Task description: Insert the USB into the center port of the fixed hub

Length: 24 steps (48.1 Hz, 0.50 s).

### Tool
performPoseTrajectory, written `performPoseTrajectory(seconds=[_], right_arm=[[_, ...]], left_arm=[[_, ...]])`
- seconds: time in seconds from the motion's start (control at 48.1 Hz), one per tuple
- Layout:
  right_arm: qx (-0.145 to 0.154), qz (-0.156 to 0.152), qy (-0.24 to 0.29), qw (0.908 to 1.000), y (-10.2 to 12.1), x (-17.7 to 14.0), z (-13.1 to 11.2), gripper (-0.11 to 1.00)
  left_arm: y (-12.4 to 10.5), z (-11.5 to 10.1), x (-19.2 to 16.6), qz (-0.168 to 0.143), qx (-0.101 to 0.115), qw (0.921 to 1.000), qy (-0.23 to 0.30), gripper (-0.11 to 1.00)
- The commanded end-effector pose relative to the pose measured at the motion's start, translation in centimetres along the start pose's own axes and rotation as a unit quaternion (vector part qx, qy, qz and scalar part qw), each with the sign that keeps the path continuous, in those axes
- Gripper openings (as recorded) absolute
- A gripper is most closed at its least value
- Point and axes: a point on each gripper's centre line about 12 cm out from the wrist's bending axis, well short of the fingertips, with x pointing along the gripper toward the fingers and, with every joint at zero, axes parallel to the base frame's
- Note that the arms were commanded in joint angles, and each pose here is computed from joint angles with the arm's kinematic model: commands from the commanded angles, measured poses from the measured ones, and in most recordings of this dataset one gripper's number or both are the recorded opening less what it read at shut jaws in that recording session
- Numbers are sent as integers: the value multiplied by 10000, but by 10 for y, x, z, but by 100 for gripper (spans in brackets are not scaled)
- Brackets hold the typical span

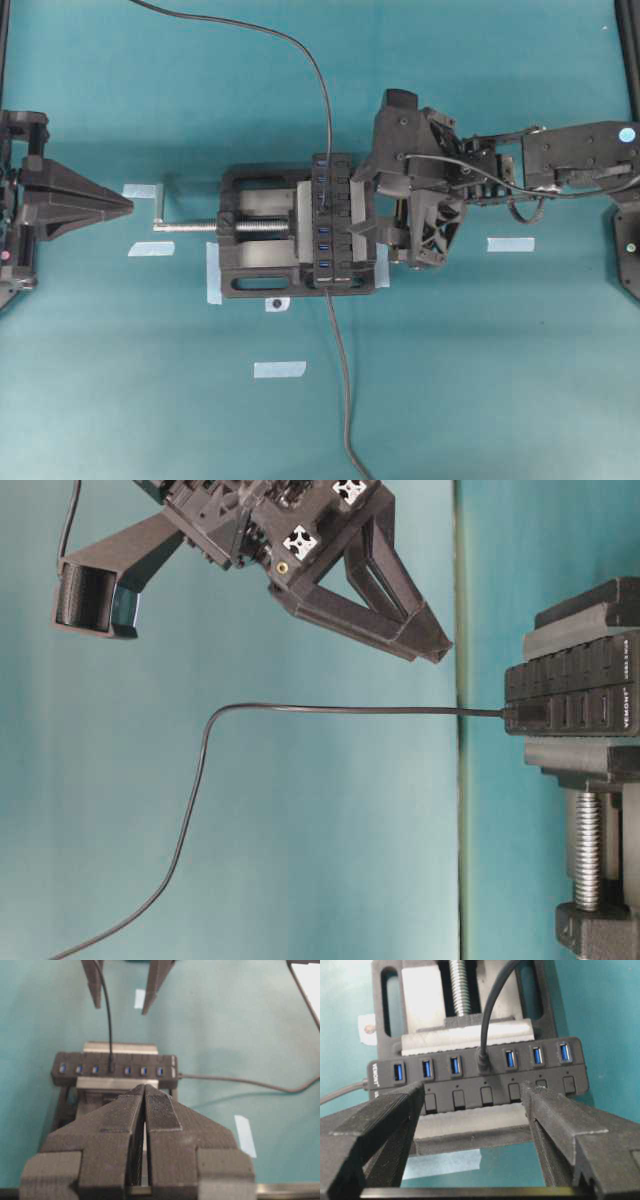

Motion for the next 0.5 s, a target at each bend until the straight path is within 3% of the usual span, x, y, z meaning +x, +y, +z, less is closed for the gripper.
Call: performPoseTrajectory(seconds=[0.0,0.478], right_arm=[[41,29,-213,9998,2,-9,10,83],[41,37,-259,9997,2,-9,10,83]], left_arm=[[0,5,1,5,-17,10000,-69,0],[0,5,1,5,-17,10000,-62,0]])
